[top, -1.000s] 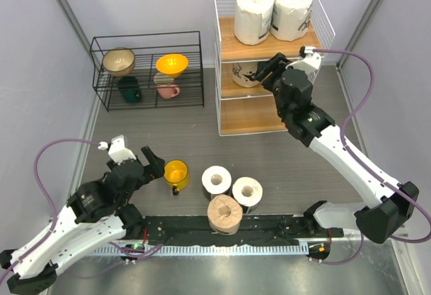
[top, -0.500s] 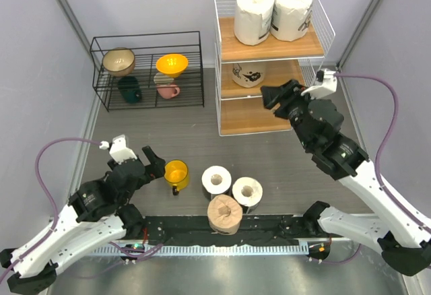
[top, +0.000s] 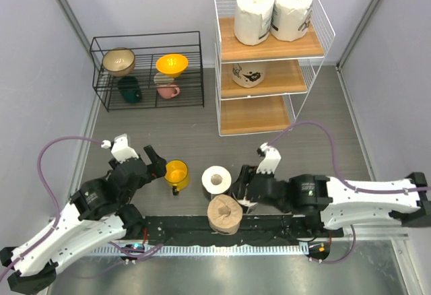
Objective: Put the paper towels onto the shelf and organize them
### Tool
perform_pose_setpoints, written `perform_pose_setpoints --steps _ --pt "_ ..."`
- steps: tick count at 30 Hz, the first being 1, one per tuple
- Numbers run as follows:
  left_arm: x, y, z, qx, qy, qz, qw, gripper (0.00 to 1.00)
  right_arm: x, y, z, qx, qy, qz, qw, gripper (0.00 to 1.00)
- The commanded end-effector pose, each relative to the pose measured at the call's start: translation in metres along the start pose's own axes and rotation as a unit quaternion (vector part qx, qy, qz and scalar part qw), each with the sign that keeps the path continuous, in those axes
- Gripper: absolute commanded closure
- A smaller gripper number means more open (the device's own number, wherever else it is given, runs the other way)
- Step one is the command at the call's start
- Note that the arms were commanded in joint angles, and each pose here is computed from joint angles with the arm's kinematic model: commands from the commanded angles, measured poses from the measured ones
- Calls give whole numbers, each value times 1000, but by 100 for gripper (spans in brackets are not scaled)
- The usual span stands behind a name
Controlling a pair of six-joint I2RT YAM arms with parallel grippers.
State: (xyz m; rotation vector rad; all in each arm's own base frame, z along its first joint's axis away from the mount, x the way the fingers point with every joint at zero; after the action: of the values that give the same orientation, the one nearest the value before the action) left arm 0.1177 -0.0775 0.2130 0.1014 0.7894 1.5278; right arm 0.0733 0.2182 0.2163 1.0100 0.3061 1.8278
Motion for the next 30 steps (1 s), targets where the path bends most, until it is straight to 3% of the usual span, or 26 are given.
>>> perform_pose_setpoints --steps 1,7,8,21,30 --pt "-6 0 6 -12 7 -12 1000 0 26 9 -17 -55 -23 -39 997 35" --pt "-2 4 5 -12 17 -17 1000 0 67 22 -49 -99 6 -62 993 35" --pt "-1 5 5 -12 17 -19 1000 0 73 25 -49 -104 -29 -60 992 35" --pt "-2 5 4 -8 16 -21 1000 0 44 27 -69 -100 -74 -100 987 40" --pt "-5 2 2 -5 13 -22 1000 0 35 21 -80 -81 -95 -105 987 35"
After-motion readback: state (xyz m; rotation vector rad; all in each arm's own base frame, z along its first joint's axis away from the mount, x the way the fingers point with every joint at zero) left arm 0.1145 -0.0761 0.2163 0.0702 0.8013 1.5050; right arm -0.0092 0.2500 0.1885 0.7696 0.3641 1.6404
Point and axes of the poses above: each gripper's point midway between its finger pads, its own y axis back along the fingers, its own x axis along the line the jaws close on, z = x × y, the point moved 6 cm from there along y, back along the fingers, and after that the axes turned 1 degree about y, right-handed, at the moved point
